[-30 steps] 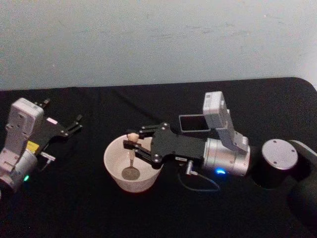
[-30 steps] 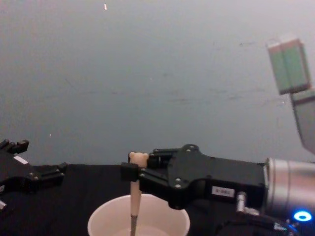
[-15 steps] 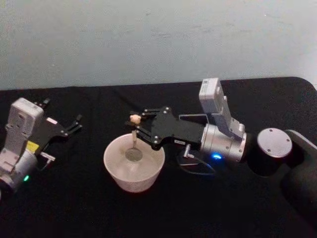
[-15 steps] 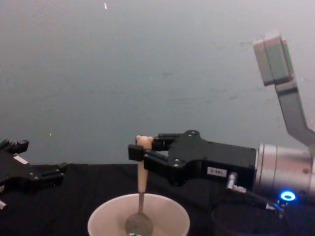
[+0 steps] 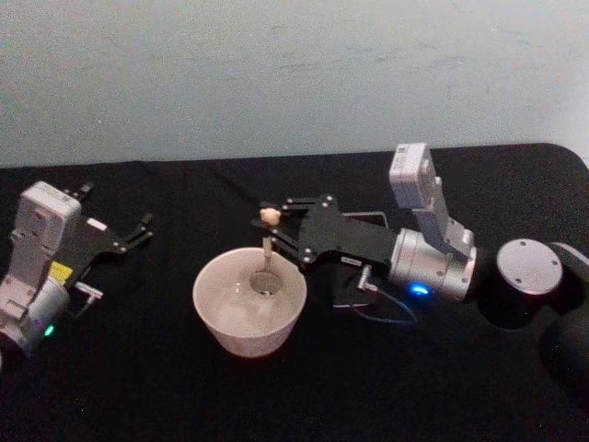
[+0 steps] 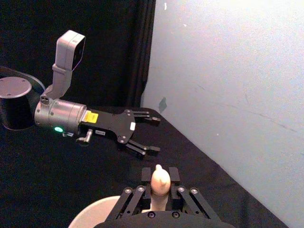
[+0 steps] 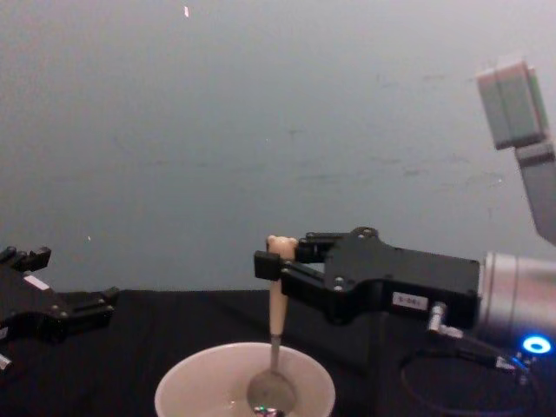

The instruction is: Pick up the stirring spoon with one hand, stir inside the cup, then place it back in its original position.

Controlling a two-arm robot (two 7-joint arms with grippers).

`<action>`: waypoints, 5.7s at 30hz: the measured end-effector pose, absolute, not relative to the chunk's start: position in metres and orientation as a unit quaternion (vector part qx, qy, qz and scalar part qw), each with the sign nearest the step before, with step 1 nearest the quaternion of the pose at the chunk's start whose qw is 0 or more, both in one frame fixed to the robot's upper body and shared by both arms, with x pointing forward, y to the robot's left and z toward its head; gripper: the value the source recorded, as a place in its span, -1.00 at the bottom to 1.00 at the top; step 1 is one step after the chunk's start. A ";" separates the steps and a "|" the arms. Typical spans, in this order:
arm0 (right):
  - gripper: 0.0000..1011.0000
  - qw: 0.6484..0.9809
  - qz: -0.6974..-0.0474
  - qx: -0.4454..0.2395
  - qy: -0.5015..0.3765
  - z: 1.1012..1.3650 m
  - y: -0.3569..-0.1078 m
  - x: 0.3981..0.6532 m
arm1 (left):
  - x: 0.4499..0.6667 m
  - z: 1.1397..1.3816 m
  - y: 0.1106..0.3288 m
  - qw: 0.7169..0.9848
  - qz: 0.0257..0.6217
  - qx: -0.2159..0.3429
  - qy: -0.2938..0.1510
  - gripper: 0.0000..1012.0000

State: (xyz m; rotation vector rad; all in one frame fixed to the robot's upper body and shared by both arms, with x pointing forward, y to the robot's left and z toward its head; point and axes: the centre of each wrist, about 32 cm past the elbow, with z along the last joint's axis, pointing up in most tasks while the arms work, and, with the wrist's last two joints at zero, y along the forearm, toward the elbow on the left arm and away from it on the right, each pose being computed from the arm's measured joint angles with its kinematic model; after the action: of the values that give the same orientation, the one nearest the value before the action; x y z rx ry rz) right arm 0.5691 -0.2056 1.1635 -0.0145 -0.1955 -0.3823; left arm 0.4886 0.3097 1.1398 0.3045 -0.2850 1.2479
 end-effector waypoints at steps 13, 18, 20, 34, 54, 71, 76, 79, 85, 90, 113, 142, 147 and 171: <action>-0.58 0.980 -0.183 -0.001 -0.084 1.166 -0.223 0.547 | 0.489 1.140 0.310 0.791 0.580 0.141 -0.132 0.98; -0.58 0.983 -0.169 -0.003 -0.075 1.164 -0.221 0.537 | 0.489 1.140 0.310 0.791 0.580 0.142 -0.132 0.98; -0.58 0.984 -0.161 -0.003 -0.071 1.163 -0.218 0.534 | 0.489 1.140 0.310 0.791 0.580 0.141 -0.132 0.98; -0.58 0.987 -0.142 0.002 -0.078 1.161 -0.192 0.545 | 0.489 1.140 0.310 0.791 0.580 0.141 -0.132 0.98; -0.58 0.977 -0.196 -0.002 -0.087 1.162 -0.206 0.562 | 0.489 1.140 0.310 0.791 0.580 0.142 -0.132 0.98; -0.58 0.982 -0.175 -0.005 -0.065 1.159 -0.217 0.536 | 0.489 1.140 0.310 0.791 0.580 0.142 -0.132 0.98; -0.58 0.986 -0.157 -0.007 -0.059 1.157 -0.209 0.531 | 0.489 1.140 0.310 0.791 0.580 0.141 -0.132 0.98; -0.58 0.987 -0.148 -0.006 -0.056 1.155 -0.201 0.531 | 0.489 1.140 0.310 0.791 0.580 0.141 -0.132 0.98; -0.58 0.987 -0.146 0.001 -0.062 1.157 -0.190 0.540 | 0.489 1.140 0.310 0.791 0.580 0.142 -0.132 0.98; -0.58 0.986 -0.153 0.004 -0.071 1.160 -0.185 0.552 | 0.489 1.140 0.310 0.791 0.580 0.141 -0.132 0.98; -0.58 0.977 -0.196 0.006 -0.080 1.164 -0.194 0.566 | 0.489 1.140 0.310 0.791 0.580 0.141 -0.132 0.98; -0.58 0.960 -0.239 0.070 -0.129 1.237 -0.229 0.555 | 0.489 1.140 0.310 0.791 0.580 0.141 -0.132 0.98; -0.58 0.954 -0.253 0.072 -0.142 1.246 -0.245 0.548 | 0.489 1.140 0.310 0.791 0.580 0.141 -0.132 0.98; -0.58 0.940 -0.313 0.021 -0.133 1.242 -0.284 0.519 | 0.489 1.140 0.310 0.791 0.580 0.141 -0.132 0.98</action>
State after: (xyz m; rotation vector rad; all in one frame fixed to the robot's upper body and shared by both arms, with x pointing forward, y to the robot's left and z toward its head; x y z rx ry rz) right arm 0.5191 -0.2844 1.2424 0.0419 -0.2712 -0.6395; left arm 0.4886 0.3097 1.1398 0.3045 -0.2850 1.2480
